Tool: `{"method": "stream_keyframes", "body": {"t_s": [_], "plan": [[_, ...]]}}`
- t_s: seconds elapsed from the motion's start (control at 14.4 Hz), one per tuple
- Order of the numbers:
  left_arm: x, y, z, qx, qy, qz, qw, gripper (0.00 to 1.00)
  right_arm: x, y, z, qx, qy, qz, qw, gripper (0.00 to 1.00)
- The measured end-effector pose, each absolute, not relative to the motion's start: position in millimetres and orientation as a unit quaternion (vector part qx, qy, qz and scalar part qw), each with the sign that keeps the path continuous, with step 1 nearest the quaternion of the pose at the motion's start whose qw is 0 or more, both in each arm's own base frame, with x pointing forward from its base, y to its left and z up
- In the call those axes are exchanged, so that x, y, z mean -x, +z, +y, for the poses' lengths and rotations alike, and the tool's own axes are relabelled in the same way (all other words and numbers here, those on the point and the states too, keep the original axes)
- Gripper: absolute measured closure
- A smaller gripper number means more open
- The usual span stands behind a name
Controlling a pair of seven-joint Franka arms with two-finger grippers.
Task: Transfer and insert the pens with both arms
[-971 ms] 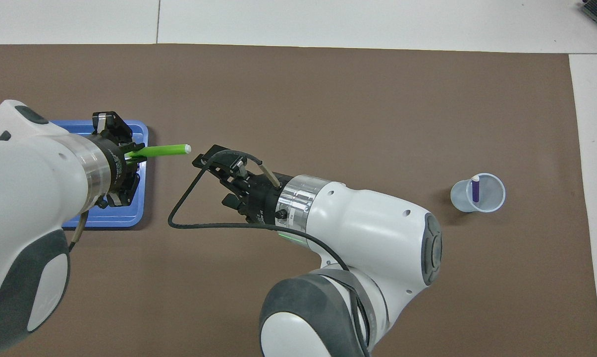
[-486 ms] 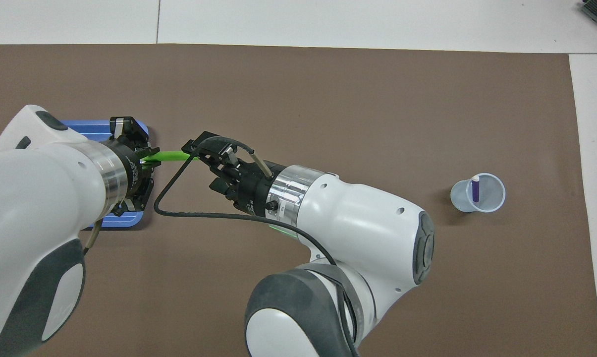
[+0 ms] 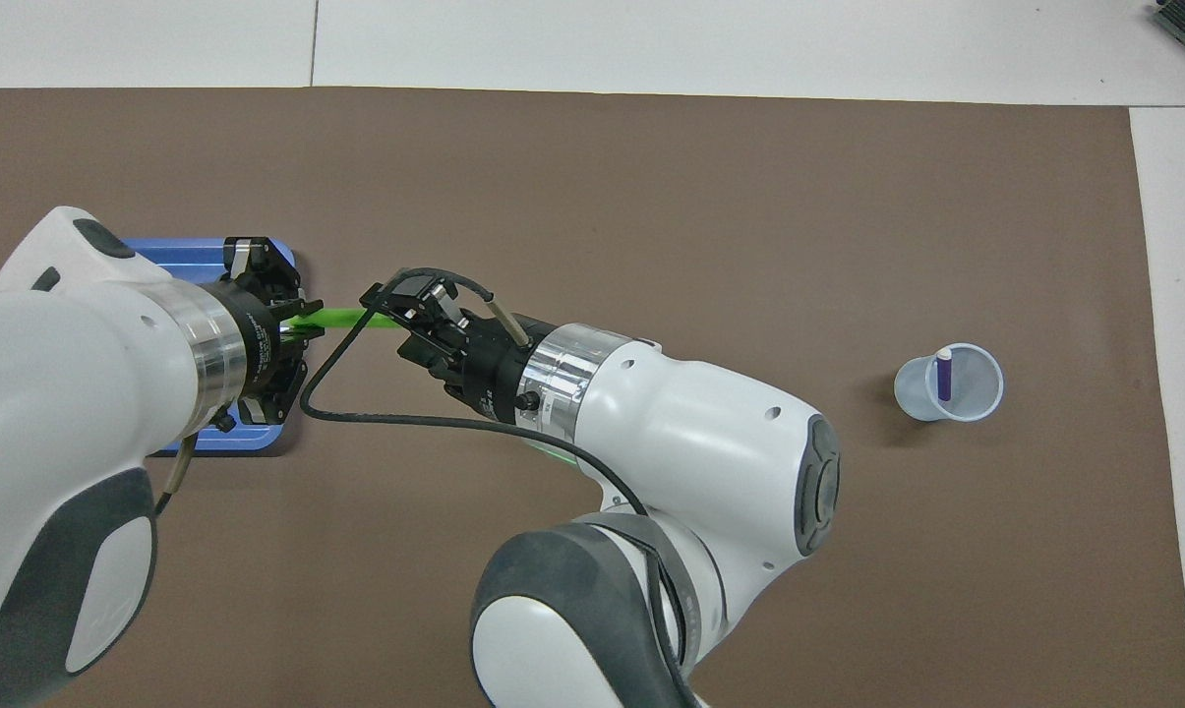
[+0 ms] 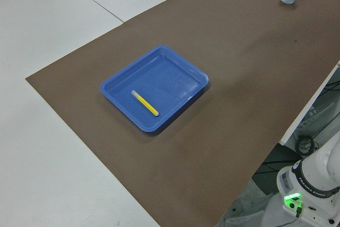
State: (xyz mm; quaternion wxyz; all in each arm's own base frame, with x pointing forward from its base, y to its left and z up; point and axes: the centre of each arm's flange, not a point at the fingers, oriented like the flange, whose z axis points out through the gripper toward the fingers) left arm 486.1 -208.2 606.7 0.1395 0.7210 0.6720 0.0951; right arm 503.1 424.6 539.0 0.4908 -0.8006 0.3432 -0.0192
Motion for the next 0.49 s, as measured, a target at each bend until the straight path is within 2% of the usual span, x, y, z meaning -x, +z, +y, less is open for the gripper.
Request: {"method": "stream_keyframes", "body": {"t_s": [0.14, 0.49], "plan": [[-486.0, 606.6, -208.1, -0.721, 0.095, 0.672, 0.139, 0.83, -503.6, 539.8, 424.5, 0.800, -0.020, 0.343, 0.491, 0.58], [-485.7, 606.0, -208.0, -0.721, 0.093, 0.672, 0.137, 0.83, -504.0, 540.9, 424.8, 0.800, -0.020, 0.343, 0.492, 0.60]]}}
